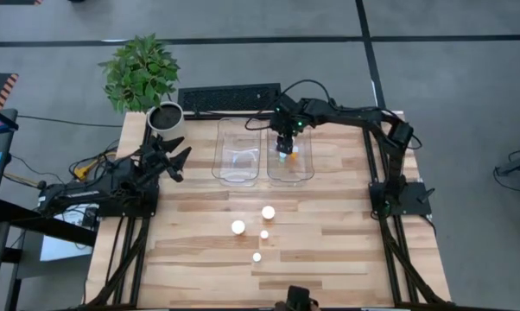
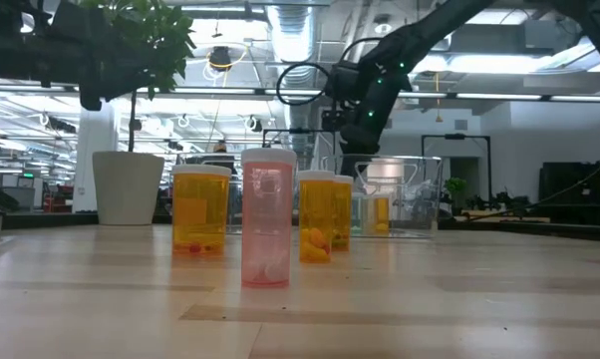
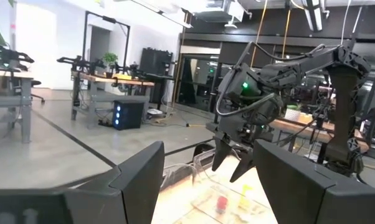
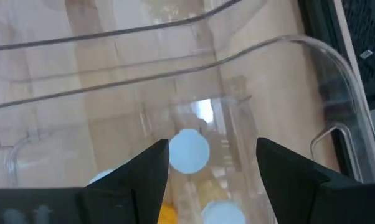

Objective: Pick and place medicine bottles into bin by pill shape (circle, oval)
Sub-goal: Put the blue capsule bottle into the left transparent bin

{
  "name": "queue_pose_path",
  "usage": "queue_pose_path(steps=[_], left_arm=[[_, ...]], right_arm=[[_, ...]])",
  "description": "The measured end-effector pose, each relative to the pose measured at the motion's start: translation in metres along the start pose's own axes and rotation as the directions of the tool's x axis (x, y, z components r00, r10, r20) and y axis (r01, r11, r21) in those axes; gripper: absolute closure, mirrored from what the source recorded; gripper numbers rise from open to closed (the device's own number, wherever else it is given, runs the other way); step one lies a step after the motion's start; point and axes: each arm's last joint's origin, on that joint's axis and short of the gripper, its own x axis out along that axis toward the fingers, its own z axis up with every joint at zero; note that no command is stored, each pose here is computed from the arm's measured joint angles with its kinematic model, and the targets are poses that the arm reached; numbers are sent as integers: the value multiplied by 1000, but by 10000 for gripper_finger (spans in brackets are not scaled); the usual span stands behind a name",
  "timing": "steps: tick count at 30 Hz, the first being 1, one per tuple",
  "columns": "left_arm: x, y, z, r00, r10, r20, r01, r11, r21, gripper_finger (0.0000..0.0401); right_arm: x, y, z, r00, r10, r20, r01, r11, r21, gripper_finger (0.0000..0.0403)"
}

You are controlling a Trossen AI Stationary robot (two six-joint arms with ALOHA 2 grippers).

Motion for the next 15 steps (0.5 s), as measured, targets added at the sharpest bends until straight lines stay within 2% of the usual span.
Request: queue_pose_path(steps=[15], left_arm=[[0,0,0,1000,0,0,0,1000,-10,161]], right_arm=[[1,1,-1,1000,28,1,-28,1000,-2,154]])
